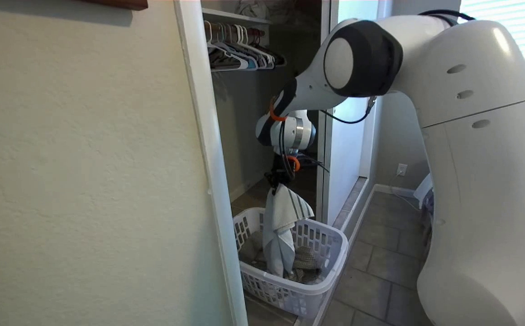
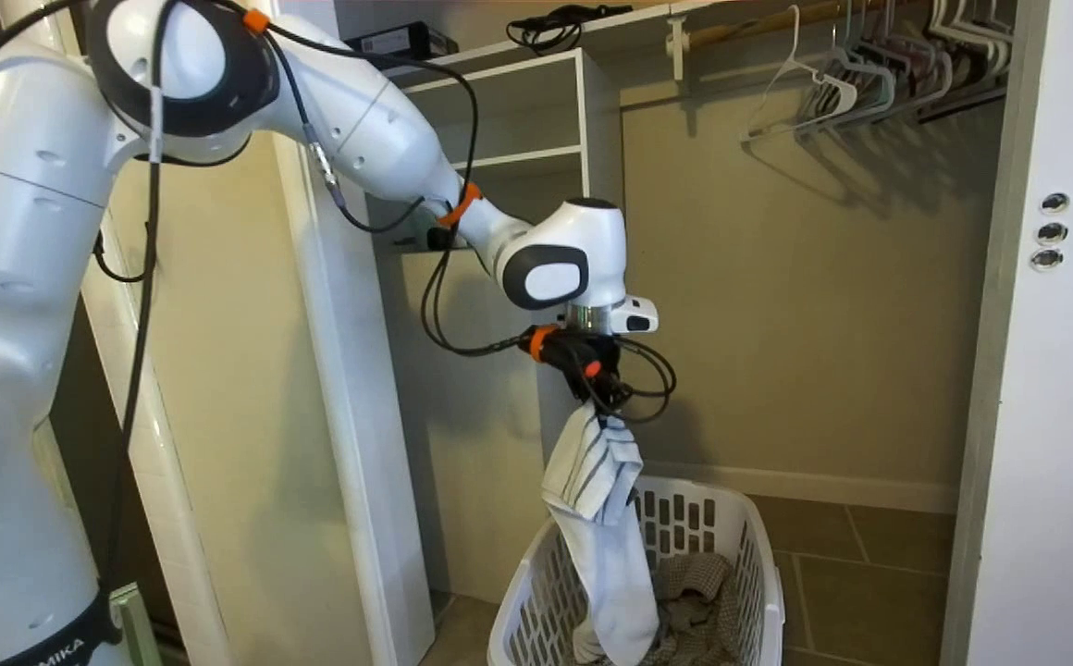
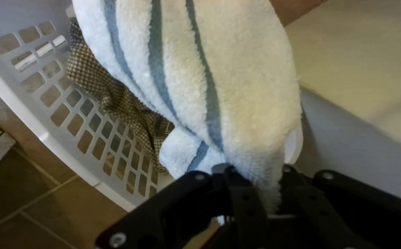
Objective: Put the white towel in the laundry basket
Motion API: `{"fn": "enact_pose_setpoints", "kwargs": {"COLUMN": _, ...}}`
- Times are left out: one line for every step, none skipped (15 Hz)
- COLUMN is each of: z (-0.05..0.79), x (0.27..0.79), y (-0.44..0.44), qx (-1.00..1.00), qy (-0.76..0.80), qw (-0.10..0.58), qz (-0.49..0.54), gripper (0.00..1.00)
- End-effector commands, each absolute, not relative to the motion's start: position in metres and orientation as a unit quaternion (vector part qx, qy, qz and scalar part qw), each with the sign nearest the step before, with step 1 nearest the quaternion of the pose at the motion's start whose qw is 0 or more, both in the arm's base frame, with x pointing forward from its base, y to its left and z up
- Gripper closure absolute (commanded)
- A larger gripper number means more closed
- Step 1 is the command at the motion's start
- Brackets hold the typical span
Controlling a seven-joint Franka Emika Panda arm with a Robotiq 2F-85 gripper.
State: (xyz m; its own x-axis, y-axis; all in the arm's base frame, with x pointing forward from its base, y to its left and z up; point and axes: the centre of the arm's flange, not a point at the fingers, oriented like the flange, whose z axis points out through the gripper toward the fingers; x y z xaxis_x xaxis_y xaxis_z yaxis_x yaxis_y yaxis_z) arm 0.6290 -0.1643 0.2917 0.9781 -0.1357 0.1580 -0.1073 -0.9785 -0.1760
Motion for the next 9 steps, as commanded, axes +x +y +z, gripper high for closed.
{"fn": "enact_pose_setpoints", "kwargs": {"z": 0.229, "x": 0.624, "y": -0.163, "qx": -0.992, "qy": 0.076, "qw": 0.069, "qz": -0.067, "gripper": 0.97}}
{"fn": "enact_pose_setpoints", "kwargs": {"z": 0.214, "x": 0.620, "y": -0.163, "qx": -0.993, "qy": 0.080, "qw": 0.066, "qz": -0.053, "gripper": 0.97}}
{"fn": "enact_pose_setpoints", "kwargs": {"z": 0.198, "x": 0.615, "y": -0.162, "qx": -0.993, "qy": 0.087, "qw": 0.069, "qz": -0.029, "gripper": 0.97}}
{"fn": "enact_pose_setpoints", "kwargs": {"z": 0.185, "x": 0.608, "y": -0.163, "qx": -0.992, "qy": 0.099, "qw": 0.072, "qz": 0.000, "gripper": 0.97}}
{"fn": "enact_pose_setpoints", "kwargs": {"z": 0.173, "x": 0.601, "y": -0.165, "qx": -0.991, "qy": 0.110, "qw": 0.069, "qz": 0.023, "gripper": 0.97}}
{"fn": "enact_pose_setpoints", "kwargs": {"z": 0.161, "x": 0.592, "y": -0.167, "qx": -0.990, "qy": 0.118, "qw": 0.065, "qz": 0.044, "gripper": 0.97}}
{"fn": "enact_pose_setpoints", "kwargs": {"z": 0.151, "x": 0.585, "y": -0.169, "qx": -0.989, "qy": 0.124, "qw": 0.061, "qz": 0.059, "gripper": 0.97}}
{"fn": "enact_pose_setpoints", "kwargs": {"z": 0.141, "x": 0.577, "y": -0.173, "qx": -0.988, "qy": 0.129, "qw": 0.058, "qz": 0.062, "gripper": 0.97}}
{"fn": "enact_pose_setpoints", "kwargs": {"z": 0.133, "x": 0.573, "y": -0.175, "qx": -0.988, "qy": 0.131, "qw": 0.068, "qz": 0.050, "gripper": 0.97}}
